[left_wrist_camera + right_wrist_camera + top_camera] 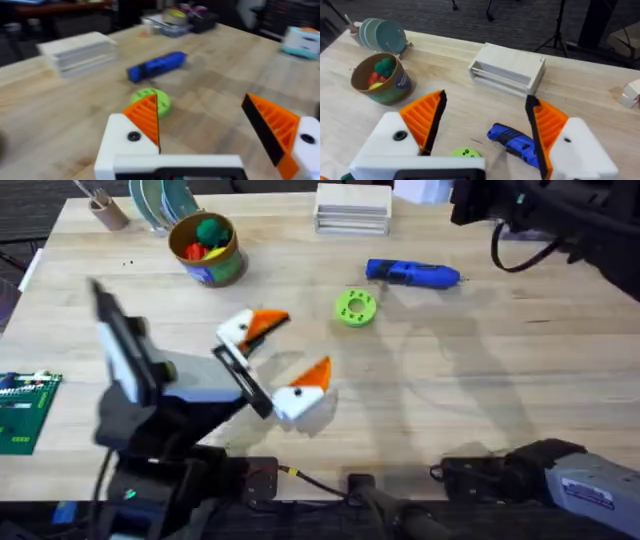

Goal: Pick up the gripper from the table and insert it into the empty holder that is missing its gripper. Then pick up a screw, insert it into the mounting hole, and use the screwdriver to tighten it. Finally, clean up the table by picking up the vegetable and placing it into the bucket.

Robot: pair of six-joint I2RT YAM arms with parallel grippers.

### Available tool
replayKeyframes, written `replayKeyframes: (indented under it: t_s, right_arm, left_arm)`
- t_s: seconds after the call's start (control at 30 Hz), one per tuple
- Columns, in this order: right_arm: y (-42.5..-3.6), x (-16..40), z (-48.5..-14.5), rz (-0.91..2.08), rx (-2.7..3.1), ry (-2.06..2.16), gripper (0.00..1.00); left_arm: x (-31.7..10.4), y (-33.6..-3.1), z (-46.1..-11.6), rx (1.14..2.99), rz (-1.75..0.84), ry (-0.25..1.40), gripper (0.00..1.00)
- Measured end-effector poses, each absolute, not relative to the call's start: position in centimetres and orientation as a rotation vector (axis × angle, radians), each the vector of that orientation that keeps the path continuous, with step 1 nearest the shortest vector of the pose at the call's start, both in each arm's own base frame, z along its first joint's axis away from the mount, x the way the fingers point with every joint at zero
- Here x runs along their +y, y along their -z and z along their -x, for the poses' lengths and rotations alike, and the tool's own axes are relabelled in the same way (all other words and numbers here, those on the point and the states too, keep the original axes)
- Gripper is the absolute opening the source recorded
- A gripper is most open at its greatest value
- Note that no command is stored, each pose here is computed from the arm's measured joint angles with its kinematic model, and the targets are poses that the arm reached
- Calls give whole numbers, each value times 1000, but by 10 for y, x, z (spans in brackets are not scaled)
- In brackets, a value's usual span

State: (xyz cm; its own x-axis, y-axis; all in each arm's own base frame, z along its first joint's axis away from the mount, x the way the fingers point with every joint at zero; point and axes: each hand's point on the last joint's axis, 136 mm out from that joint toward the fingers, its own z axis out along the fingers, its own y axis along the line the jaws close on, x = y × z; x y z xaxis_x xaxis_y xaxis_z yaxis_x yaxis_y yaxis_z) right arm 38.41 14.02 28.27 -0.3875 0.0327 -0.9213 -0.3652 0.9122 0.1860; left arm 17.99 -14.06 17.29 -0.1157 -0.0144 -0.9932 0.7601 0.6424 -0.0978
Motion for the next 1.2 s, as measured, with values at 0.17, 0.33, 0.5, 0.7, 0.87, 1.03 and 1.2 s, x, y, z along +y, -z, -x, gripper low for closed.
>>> replayKeyframes:
  t_s: [0.17,0.33,0.5,0.7,0.87,1.03,1.2]
  right_arm:
    - [-283,140,-384,226,1932,-447,994]
    - [-283,141,-384,223,1933,-452,994]
    - [-281,140,-383,222,1941,-452,994]
    - [-277,140,-382,216,1960,-454,994]
    - [-275,140,-381,216,1971,-453,994]
    - [-274,140,-380,216,1975,-453,994]
    - [-273,140,-380,216,1976,-453,994]
  left_arm:
    - [-113,-228,-192,1588,-505,539,991]
    - [-90,-253,-204,1756,-457,376,991]
    - [-76,-243,-217,2007,-493,252,990]
    - [-54,-218,-231,2255,-555,84,992]
    - [-46,-186,-239,2410,-588,28,993]
    - [-40,-161,-247,2519,-608,-14,993]
    - [-37,-132,-251,2642,-632,-24,993]
